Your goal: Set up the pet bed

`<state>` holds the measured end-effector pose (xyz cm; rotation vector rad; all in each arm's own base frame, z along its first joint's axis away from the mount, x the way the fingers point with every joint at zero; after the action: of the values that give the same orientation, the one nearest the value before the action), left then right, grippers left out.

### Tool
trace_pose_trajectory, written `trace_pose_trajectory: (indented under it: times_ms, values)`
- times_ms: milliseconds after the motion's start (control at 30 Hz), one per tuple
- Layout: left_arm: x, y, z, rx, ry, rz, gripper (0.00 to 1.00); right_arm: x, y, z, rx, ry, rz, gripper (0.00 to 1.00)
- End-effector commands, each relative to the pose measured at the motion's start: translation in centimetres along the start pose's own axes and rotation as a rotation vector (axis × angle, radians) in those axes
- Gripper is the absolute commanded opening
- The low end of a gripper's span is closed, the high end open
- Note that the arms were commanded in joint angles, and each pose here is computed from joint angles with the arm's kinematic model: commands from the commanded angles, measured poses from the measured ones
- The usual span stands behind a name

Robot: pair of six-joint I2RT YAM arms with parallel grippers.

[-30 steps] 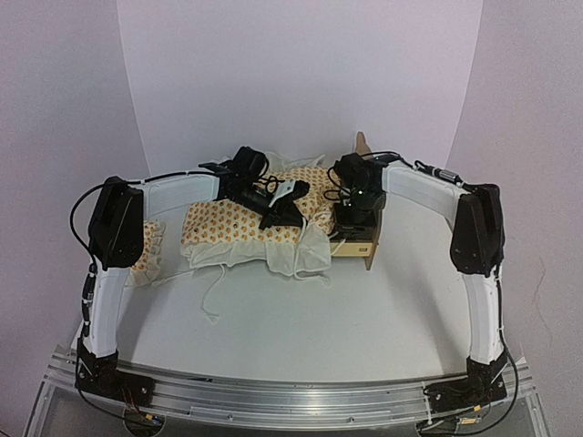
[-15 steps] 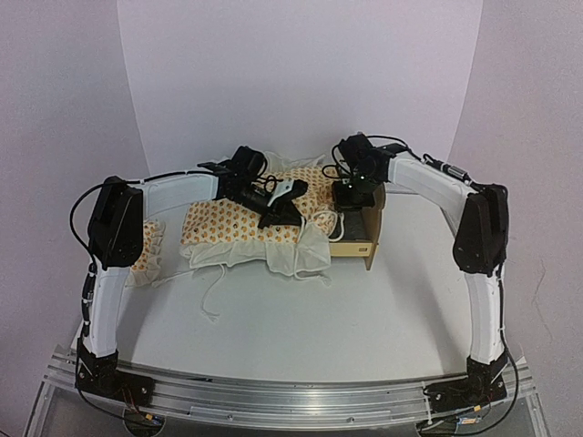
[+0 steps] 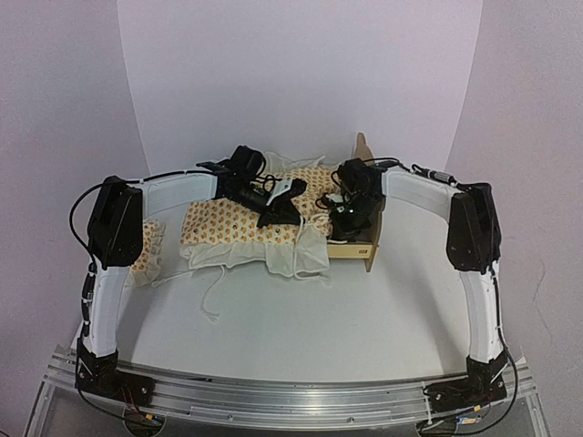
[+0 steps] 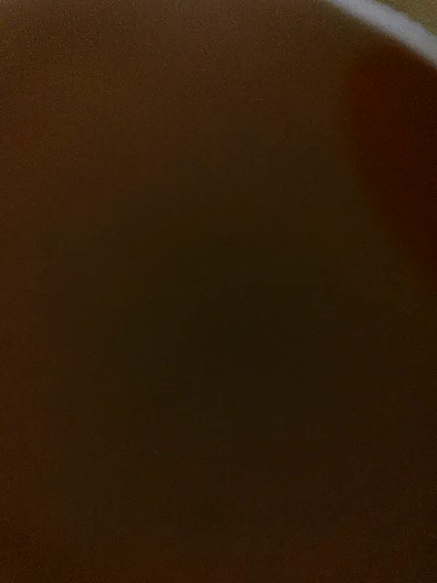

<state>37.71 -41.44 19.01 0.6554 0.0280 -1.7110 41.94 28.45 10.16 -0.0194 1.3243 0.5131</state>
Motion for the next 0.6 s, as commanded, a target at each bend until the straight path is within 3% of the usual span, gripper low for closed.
trace_pose_trajectory:
  times_ms: [0, 100, 300, 433, 567]
  values:
    - [-1.2, 0.5, 1.9, 0.032, -0.031, 0.022, 0.0, 1.5, 0.5, -5.5, -0.025, 0.333, 0.127, 0.0]
    - [-1.3, 0.5, 2.0, 0.033, -0.028, 0.021, 0.02, 2.1, 0.2, -6.5, 0.019, 0.454, 0.159, 0.0]
    - [-1.5, -0.4, 1.9, 0.046, -0.01, -0.009, 0.31, 5.0, -2.6, -8.5, 0.12, 0.601, 0.137, 0.0]
    - [-1.6, -1.6, 2.0, 0.062, 0.004, -0.05, 0.45, 6.7, -4.6, -8.6, 0.144, 0.611, 0.014, 0.01]
    - [-1.6, -2.1, 2.7, 0.085, 0.01, -0.065, 0.52, 7.4, -6.8, -6.9, 0.135, 0.514, -0.19, 0.21]
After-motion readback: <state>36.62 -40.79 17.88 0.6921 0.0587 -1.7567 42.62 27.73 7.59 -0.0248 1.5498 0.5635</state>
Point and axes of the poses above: each gripper's point midway between its finger pads, its own x axis out along the fingers, its own y axis along the line the jaws close on, z = x × y, the point moved 2 cm from there along -x, back along the fingers, and after that the axes turned 10 degrees about x, right-handed, at the moved point
